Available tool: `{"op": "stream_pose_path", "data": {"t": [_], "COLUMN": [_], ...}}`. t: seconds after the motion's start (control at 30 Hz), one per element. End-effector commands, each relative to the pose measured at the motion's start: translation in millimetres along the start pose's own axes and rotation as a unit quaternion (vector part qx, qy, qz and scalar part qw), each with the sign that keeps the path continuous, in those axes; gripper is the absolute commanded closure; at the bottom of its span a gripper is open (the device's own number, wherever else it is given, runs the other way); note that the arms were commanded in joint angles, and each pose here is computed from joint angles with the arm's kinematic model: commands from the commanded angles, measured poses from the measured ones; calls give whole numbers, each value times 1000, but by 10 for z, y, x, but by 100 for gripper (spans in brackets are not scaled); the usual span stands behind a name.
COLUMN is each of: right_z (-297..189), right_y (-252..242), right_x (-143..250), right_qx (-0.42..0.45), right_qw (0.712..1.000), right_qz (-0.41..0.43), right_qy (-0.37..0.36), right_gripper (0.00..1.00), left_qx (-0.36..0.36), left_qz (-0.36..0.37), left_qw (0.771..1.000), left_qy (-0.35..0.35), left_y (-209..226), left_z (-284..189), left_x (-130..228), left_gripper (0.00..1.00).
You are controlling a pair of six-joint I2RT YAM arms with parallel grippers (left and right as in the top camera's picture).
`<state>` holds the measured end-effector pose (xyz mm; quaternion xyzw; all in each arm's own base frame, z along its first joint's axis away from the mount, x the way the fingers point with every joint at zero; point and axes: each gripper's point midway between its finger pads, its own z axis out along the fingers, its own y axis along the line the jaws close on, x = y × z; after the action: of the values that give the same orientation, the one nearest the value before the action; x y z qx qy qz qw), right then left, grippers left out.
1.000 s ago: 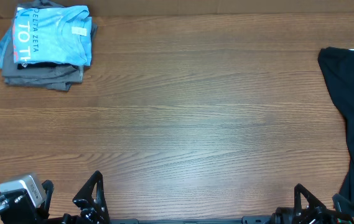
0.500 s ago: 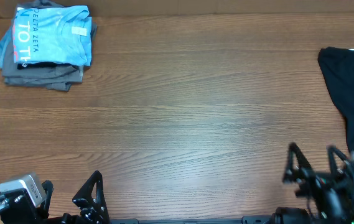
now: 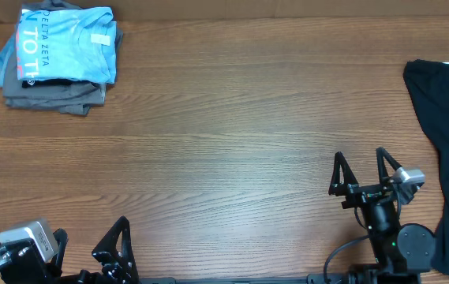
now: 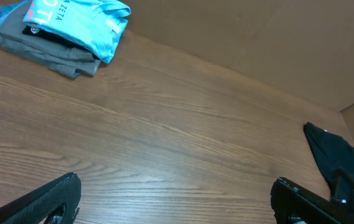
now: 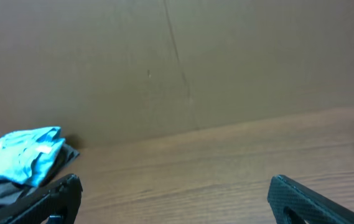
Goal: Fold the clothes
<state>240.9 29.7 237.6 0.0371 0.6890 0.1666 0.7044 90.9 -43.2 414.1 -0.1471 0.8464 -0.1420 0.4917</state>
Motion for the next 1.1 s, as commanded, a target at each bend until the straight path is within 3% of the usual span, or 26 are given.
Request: {"op": "stream_pose_path", "data": {"t": [0.0,0.27,0.5,1.07], "right_z": [-5,-3,-15,-17], "right_y": [-37,-129,-391,-399], "right_x": [55,353,572,583], "right_qx": [-1,0,69,71], "right_qw": [1000,1000,997,997], "right_qz": [14,14,22,23], "right_qy": [-27,-24,11,13], "right_gripper": [0,0,0,0], "left_qx": [-1,-1,-1,-1], "left_qz": [8,9,8,8], "left_qw": [1000,1000,1000,1000], "left_qy": [-2,-2,-2,-2], "left_y": [1,1,1,1], "left_z": [-3,-3,-3,-3], "left_x": [-5,-6,-5,-5], "left_gripper": [0,0,0,0]}}
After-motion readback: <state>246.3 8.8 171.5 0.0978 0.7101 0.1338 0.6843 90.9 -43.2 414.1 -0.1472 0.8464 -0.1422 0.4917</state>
